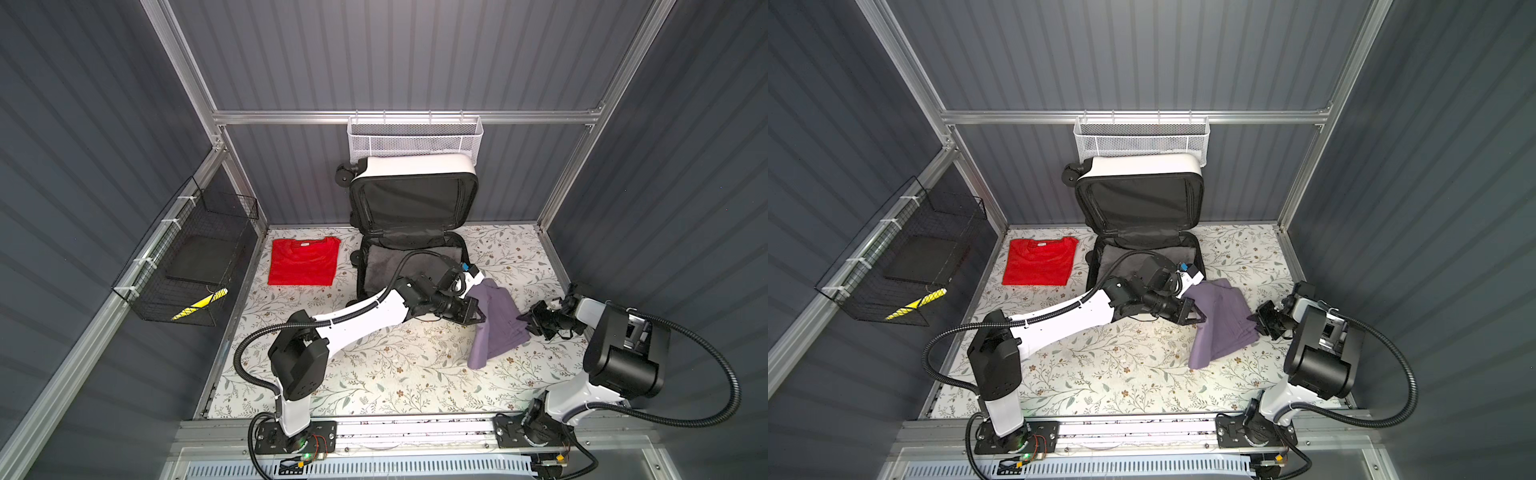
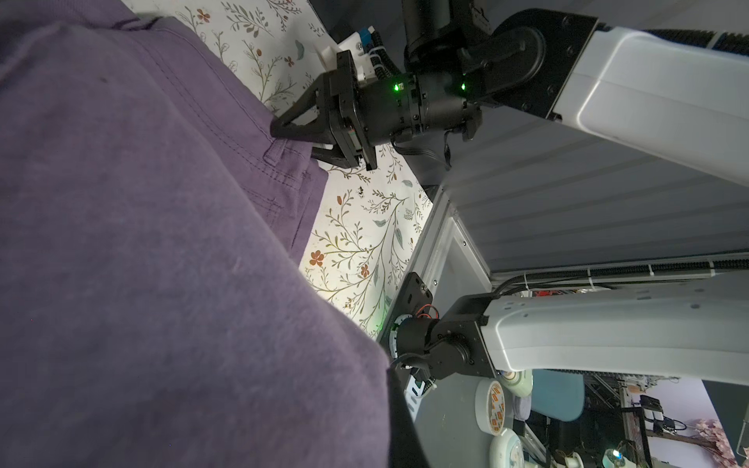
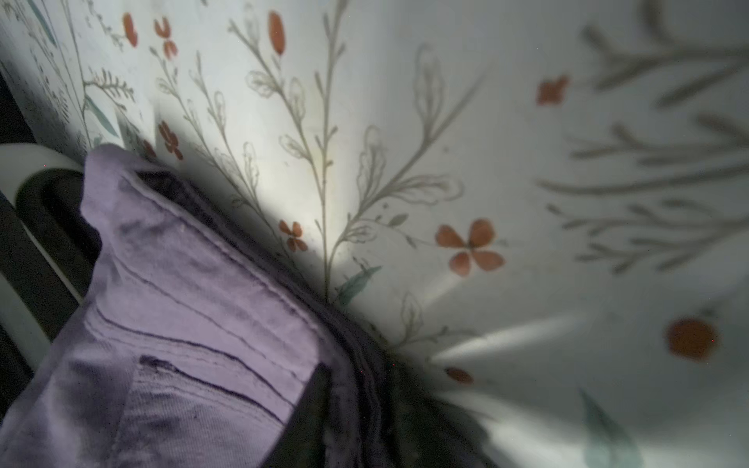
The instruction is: Pack the luggage
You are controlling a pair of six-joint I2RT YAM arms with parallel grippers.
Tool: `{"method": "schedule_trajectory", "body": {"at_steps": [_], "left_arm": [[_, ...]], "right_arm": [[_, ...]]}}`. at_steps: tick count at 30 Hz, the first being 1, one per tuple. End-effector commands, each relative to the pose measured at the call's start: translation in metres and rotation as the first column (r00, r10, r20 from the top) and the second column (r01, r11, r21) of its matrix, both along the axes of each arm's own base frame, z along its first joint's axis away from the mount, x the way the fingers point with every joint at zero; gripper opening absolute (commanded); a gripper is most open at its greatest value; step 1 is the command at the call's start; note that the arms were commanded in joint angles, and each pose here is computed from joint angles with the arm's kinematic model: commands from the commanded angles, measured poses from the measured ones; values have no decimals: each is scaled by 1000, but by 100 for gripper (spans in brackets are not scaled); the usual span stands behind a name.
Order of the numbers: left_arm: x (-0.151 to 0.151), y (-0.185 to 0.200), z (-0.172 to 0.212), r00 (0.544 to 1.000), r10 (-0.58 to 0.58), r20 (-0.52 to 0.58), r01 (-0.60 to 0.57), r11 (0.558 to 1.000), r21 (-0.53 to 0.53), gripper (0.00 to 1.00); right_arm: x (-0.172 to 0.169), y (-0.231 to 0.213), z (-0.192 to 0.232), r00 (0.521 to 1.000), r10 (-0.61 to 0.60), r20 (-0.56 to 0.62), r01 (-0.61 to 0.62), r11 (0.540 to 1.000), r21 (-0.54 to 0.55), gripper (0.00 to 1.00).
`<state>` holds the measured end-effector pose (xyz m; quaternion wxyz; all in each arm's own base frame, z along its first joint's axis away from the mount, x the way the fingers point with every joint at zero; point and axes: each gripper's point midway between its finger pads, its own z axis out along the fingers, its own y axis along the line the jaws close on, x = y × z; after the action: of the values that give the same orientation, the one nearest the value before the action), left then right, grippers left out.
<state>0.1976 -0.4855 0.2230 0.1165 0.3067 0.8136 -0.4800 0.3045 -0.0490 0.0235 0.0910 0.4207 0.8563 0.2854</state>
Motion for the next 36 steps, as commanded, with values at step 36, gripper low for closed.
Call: {"method": "schedule_trajectory", "body": {"at_steps": [36], "left_arm": [[189, 139, 114, 955, 254, 152, -243, 966, -91, 0]], "right_arm": [[57, 68, 230, 869, -103, 484, 106, 994, 22, 0]]}}
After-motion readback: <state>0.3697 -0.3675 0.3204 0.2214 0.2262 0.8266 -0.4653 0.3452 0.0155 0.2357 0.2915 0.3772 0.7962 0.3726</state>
